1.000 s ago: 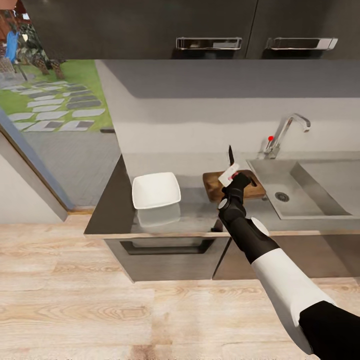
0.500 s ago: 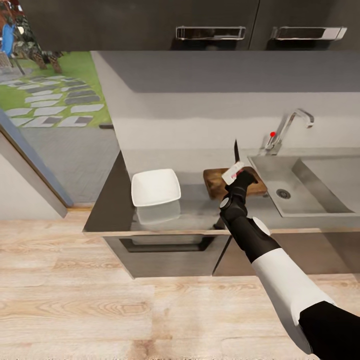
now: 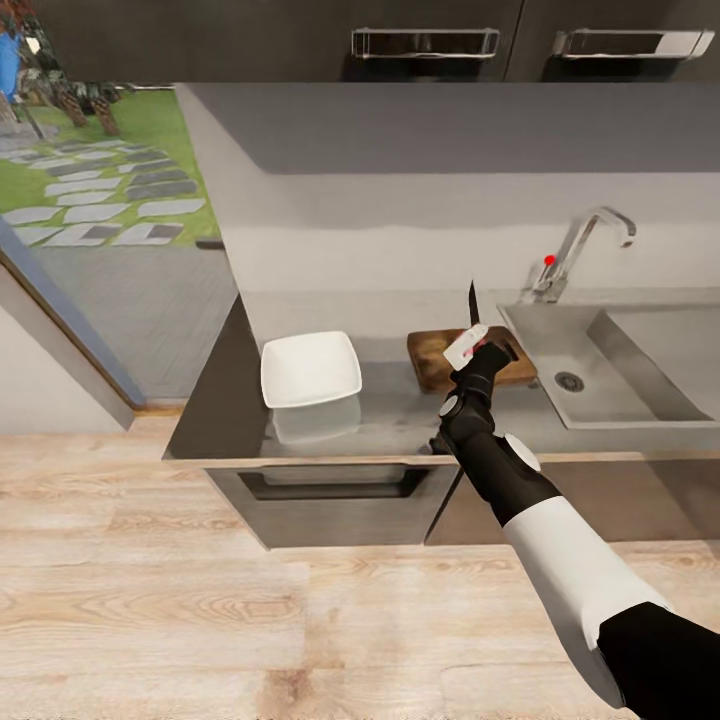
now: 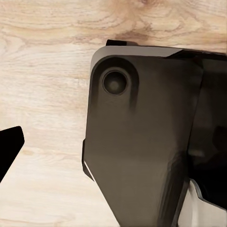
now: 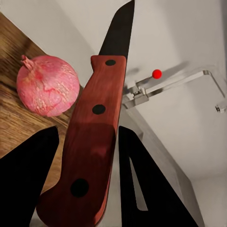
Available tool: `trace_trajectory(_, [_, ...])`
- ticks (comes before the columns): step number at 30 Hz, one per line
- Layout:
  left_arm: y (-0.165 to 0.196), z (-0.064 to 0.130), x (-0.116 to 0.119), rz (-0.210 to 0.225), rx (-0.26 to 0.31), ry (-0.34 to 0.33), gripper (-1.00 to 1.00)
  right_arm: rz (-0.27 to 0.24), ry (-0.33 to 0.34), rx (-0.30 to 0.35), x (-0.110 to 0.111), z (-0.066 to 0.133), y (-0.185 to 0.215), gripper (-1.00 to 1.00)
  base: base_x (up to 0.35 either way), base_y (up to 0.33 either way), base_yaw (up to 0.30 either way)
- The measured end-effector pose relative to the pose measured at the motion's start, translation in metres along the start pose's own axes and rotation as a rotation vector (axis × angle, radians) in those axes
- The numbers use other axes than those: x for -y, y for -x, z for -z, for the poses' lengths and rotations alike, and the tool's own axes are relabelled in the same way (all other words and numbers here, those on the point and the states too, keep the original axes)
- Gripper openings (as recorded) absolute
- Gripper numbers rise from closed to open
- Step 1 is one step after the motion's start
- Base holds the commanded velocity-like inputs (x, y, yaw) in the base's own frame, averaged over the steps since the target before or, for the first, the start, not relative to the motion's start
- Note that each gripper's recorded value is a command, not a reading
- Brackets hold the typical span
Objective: In the kitchen, take the Vidalia onion out of the sink, dice it on the chopping board with the paring knife, put the diced onion into the bowl on the countertop, then place both the paring knife and the chopping board into the sink.
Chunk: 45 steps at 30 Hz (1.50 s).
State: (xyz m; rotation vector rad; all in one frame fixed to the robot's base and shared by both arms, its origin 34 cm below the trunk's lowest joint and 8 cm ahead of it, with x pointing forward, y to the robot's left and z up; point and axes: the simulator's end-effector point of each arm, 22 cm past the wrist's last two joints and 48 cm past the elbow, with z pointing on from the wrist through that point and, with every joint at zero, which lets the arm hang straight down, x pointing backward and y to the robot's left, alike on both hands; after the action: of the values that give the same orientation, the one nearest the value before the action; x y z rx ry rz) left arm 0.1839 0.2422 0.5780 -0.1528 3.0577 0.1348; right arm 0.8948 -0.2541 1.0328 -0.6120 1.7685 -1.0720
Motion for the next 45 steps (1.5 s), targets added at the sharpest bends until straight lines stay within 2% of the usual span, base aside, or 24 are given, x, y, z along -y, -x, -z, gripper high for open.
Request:
trace_trajectory(10, [-0.007, 0.000, -0.001, -0.001, -0.016, 0.002, 1.00, 0.007, -0.040, -0.011, 0.001, -0.003, -0.006, -1.00, 0.000, -0.005, 0.000])
trace_trajectory(16, [-0.010, -0.001, -0.002, -0.003, -0.024, 0.004, 1.00, 0.019, -0.108, -0.029, 0.012, -0.003, -0.012, -1.00, 0.000, -0.056, 0.000])
trace_trajectory(27, [-0.011, -0.001, -0.002, -0.003, -0.026, 0.004, 1.00, 0.111, -0.175, -0.015, 0.023, 0.002, -0.004, -1.00, 0.000, -0.003, 0.000])
trace_trajectory(34, [-0.011, -0.001, -0.002, -0.003, -0.026, 0.004, 1.00, 0.125, -0.174, -0.011, 0.021, 0.004, 0.000, -1.00, 0.000, 0.000, 0.000])
trace_trajectory(40, [-0.011, -0.001, -0.002, -0.003, -0.026, 0.004, 1.00, 0.155, -0.166, 0.038, 0.010, 0.013, 0.018, -1.00, 0.000, 0.000, 0.000])
trace_trajectory(45, [-0.011, -0.001, -0.002, -0.003, -0.026, 0.004, 1.00, 0.164, -0.139, 0.049, 0.002, 0.014, 0.022, -1.00, 0.000, 0.000, 0.000])
